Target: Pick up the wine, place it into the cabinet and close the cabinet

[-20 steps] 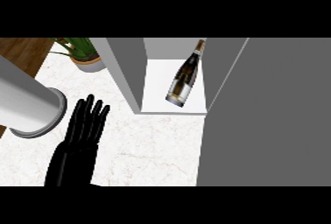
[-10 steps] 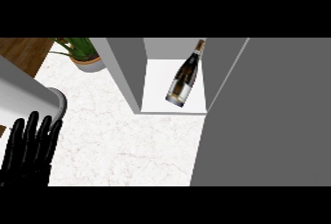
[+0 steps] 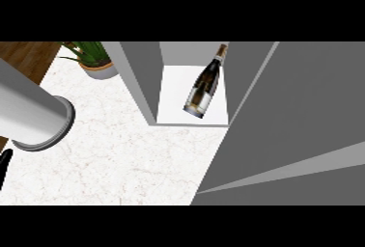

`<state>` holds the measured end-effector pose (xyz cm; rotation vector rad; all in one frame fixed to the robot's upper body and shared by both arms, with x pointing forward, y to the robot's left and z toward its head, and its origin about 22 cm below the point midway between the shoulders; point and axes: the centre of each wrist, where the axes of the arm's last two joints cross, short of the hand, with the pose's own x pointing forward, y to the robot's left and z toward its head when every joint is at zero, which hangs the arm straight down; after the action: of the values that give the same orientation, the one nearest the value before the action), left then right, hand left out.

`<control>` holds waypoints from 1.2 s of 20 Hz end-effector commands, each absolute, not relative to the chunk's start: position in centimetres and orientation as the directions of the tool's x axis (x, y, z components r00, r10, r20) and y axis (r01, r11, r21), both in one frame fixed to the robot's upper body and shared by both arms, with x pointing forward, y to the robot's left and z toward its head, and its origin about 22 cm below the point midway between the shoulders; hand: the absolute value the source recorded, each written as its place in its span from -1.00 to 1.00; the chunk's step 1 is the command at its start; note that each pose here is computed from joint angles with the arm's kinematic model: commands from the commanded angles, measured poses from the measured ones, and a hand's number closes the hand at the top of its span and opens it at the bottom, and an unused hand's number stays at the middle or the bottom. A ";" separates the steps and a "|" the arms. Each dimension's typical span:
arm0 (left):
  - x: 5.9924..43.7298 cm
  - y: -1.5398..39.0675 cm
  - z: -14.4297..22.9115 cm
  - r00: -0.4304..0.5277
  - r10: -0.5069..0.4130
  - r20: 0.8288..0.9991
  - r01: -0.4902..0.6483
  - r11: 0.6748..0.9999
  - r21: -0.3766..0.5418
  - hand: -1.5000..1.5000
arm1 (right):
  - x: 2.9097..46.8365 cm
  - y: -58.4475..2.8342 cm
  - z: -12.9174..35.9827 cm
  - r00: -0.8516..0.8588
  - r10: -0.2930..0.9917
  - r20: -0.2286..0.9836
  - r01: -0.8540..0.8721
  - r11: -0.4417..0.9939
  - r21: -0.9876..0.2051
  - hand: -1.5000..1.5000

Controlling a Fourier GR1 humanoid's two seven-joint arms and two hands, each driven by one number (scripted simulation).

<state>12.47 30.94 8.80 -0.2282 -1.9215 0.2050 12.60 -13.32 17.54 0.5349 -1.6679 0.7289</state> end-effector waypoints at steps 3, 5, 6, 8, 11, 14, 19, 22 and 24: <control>11.5 34.9 10.6 -0.358 0.237 0.903 0.056 0.971 -0.232 -1.00 | 12.7 -9.0 18.7 -0.289 0.058 0.956 -0.679 0.691 -0.247 1.00; 11.8 35.9 10.0 -0.369 0.230 0.901 0.072 0.973 -0.219 -1.00 | 14.3 -7.1 18.6 -0.354 0.090 0.931 -0.649 0.693 -0.314 1.00; 10.8 35.6 9.9 -0.372 0.220 0.902 0.063 0.975 -0.212 -1.00 | 13.1 -6.7 18.9 -0.339 0.106 0.935 -0.649 0.693 -0.314 1.00; 11.3 36.0 11.3 -0.369 0.244 0.897 0.089 0.970 -0.227 -1.00 | 14.7 -5.0 18.3 -0.356 0.101 0.929 -0.634 0.704 -0.320 1.00; 11.0 36.3 10.0 -0.358 0.244 0.901 0.092 0.970 -0.226 -1.00 | 16.9 -3.6 18.9 -0.343 0.115 0.932 -0.612 0.726 -0.314 1.00; 10.9 36.2 10.5 -0.357 0.256 0.899 0.112 0.967 -0.231 -1.00 | 19.4 -1.9 20.3 -0.355 0.117 0.928 -0.563 0.765 -0.312 1.00; 11.7 37.5 10.8 -0.356 0.259 0.898 0.100 0.966 -0.239 -1.00 | 23.7 -1.0 21.1 -0.362 0.126 0.924 -0.528 0.789 -0.315 1.00; 11.0 38.4 12.8 -0.341 0.254 0.905 0.120 0.967 -0.226 -1.00 | 26.9 -1.7 23.0 -0.335 0.153 0.930 -0.509 0.801 -0.315 1.00; 10.6 38.3 13.8 -0.321 0.248 0.914 0.133 0.967 -0.215 -1.00 | 28.4 -0.3 22.6 -0.342 0.191 0.920 -0.459 0.820 -0.341 1.00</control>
<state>11.17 37.86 12.17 -0.2674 -1.9271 0.1468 25.38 -0.99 21.63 0.2708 -1.8000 0.7056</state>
